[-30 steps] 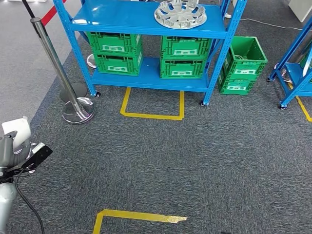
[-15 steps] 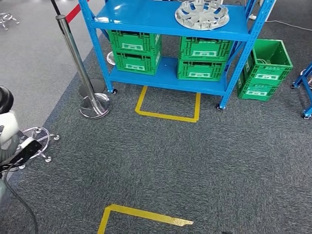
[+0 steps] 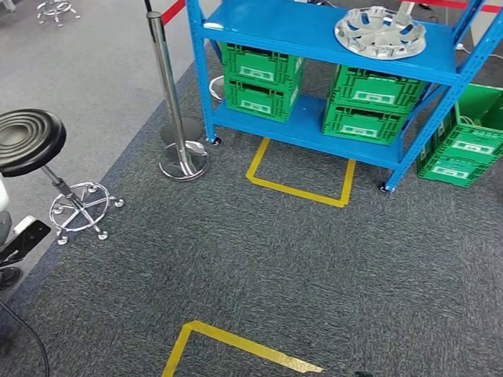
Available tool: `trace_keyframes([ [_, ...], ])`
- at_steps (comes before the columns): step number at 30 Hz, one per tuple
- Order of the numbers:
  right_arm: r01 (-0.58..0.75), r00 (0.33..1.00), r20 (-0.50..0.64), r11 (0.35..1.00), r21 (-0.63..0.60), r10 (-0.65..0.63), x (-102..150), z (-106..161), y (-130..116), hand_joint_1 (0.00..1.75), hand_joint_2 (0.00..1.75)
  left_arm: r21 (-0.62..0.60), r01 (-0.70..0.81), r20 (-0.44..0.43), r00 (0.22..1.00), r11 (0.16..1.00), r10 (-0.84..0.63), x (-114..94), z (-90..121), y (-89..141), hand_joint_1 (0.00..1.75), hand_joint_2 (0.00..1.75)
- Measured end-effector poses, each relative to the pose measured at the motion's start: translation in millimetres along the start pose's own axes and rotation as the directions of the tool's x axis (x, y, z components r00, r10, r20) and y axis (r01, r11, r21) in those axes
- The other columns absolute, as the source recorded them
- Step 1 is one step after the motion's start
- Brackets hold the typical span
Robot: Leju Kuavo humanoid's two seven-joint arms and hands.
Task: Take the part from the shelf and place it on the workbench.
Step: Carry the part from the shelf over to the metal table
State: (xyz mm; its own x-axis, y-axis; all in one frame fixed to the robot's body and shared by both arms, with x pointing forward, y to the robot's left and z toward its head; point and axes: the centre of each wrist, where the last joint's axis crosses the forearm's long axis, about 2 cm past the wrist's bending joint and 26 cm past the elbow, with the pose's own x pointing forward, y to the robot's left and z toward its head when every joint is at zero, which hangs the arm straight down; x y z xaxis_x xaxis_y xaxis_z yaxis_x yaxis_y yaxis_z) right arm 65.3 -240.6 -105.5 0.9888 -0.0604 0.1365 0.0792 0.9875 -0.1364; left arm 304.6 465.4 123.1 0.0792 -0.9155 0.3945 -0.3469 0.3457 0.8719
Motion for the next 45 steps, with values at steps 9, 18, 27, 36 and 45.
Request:
trace_keyframes([
  [9,0.000,1.000,-0.003,1.000,-0.001,0.000,-2,0,-1,0.00,0.00,-0.004,-0.007,-0.002,1.000,1.000,0.007,1,2,-2,1.75,1.75],
  [18,-0.001,1.000,-0.002,1.000,0.002,0.001,-1,0,1,0.00,0.00,0.003,-0.003,-0.005,1.000,1.000,0.003,-1,1,1,1.75,1.75],
  [27,-0.005,1.000,0.000,1.000,0.006,0.005,0,0,1,0.00,0.00,0.007,-0.005,-0.009,1.000,1.000,0.005,-1,-2,3,1.75,1.75],
  [36,-0.015,1.000,-0.003,1.000,0.013,0.015,-2,0,1,0.00,0.00,0.008,-0.015,-0.010,1.000,1.000,0.015,3,-4,1,1.75,1.75],
  [45,-0.014,1.000,-0.001,1.000,0.015,0.014,-1,0,1,0.00,0.00,0.037,-0.031,-0.019,0.999,0.999,0.032,1,-11,8,1.75,1.75],
])
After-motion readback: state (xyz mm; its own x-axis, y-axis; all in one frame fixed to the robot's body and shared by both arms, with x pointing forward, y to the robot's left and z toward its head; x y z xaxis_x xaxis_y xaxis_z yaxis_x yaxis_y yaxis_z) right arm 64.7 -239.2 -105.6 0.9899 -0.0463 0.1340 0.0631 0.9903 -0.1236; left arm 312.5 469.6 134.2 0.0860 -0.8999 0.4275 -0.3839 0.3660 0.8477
